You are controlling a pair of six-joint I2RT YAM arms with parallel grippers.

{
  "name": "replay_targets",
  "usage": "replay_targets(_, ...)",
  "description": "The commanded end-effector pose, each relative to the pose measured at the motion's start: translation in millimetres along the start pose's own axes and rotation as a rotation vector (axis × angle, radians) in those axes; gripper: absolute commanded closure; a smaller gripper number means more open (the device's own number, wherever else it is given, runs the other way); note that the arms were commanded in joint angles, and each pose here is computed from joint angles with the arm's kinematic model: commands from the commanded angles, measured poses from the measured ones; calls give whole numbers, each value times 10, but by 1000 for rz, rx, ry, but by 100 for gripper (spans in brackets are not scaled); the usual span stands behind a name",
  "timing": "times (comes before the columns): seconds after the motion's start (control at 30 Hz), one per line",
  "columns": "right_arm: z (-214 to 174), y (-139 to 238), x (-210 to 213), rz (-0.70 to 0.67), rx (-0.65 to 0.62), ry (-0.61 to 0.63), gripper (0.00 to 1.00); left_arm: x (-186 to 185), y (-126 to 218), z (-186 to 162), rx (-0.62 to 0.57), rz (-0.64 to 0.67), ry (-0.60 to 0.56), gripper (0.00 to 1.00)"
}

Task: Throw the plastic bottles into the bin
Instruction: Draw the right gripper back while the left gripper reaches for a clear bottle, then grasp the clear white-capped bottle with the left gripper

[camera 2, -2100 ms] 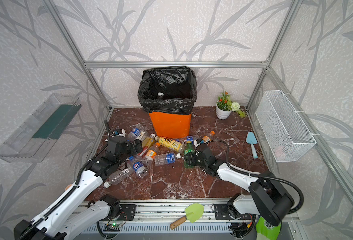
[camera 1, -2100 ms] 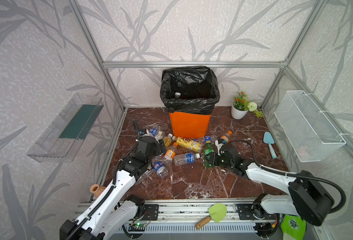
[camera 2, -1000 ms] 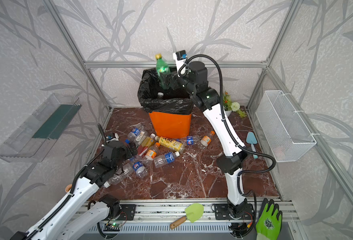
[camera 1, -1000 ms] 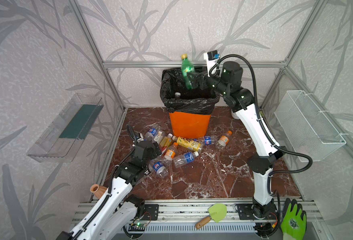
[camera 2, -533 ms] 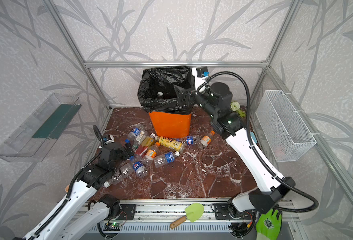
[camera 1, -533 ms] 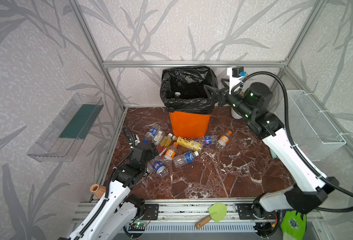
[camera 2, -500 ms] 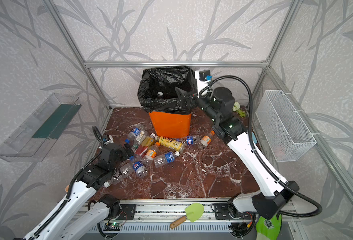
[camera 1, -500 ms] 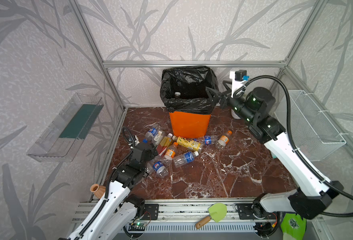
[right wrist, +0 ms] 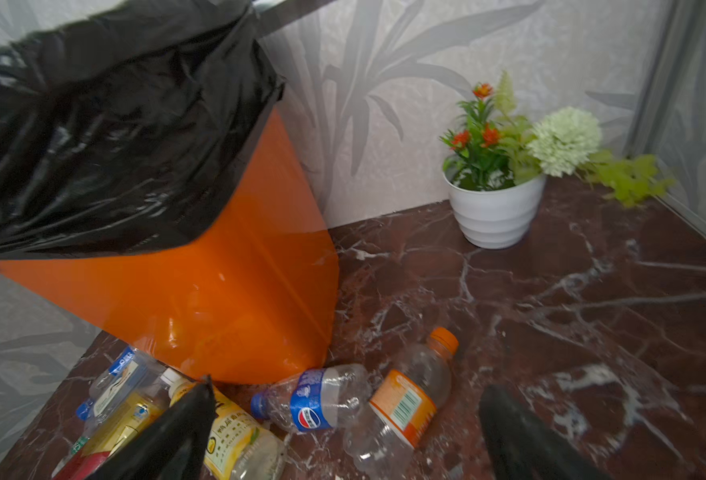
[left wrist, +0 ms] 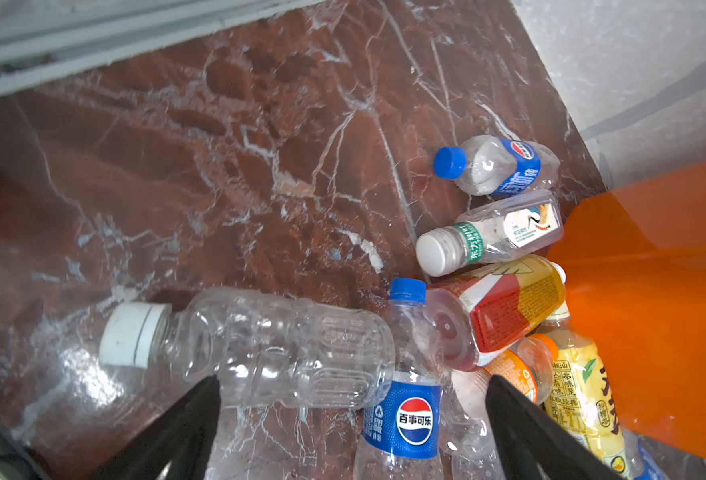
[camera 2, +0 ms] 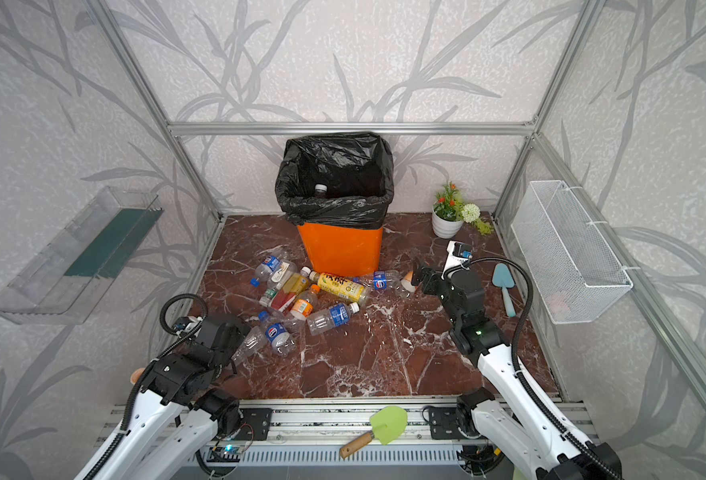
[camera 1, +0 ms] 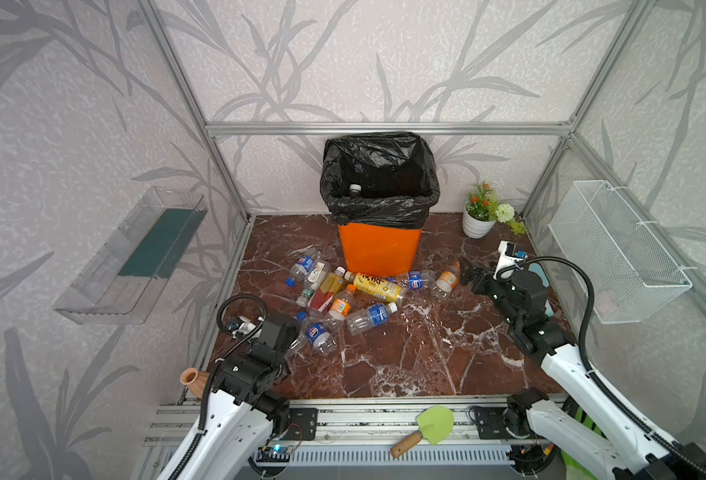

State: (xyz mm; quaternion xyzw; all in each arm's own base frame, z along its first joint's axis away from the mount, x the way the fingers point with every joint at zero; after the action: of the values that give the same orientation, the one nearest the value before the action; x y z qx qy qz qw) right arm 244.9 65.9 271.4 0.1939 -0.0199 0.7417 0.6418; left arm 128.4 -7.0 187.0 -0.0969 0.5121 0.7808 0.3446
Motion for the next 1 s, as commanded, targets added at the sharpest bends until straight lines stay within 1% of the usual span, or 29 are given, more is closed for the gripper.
replay_targets(0.0, -79, 124, -136, -57, -14, -90, 1, 163, -12, -78, 56, 72, 221, 1)
replay_targets(0.13, -216, 157, -236, -84, 13, -110, 1, 188, -43, -113, 68, 85, 321, 1)
replay_targets(0.23, -257, 129, -254, -83, 36, -113, 1, 169, -129, -170, 82, 82, 362, 1)
replay_targets(0.4, -272, 77, -248, -78, 58, -112, 1, 220, -264, -272, 100, 152, 372, 1)
replay_targets(0.6, -304, 47, -252, -75, 76, -112, 1, 226, -356, -214, -5, 119, 399, 1)
replay_targets(0.73, -320, 32, -253, -75, 85, -116, 1, 235, -461, -221, -20, 156, 390, 1)
replay_targets(0.83, -319, 29, -250, -73, 86, -123, 1, 220, -623, -214, 3, 165, 402, 1)
replay_targets(0.9, -313, 31, -244, -70, 89, -123, 1, 236, -718, -205, 48, 202, 404, 2)
replay_targets(0.97, -310, 35, -247, -73, 92, -123, 1, 248, -758, -181, 63, 244, 392, 2)
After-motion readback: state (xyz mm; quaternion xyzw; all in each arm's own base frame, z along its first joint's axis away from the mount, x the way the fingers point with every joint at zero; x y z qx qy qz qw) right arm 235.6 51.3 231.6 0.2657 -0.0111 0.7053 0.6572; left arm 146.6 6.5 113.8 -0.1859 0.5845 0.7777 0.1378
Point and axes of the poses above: each gripper's point midway between its finger pads, its own y axis back along the fingers, its own x axis along the line the jaws close on, z = x × y, the point moved 8 cm from there along y, back along the fingers, and after that the axes turned 4 degrees about y, right-handed, at the moved point
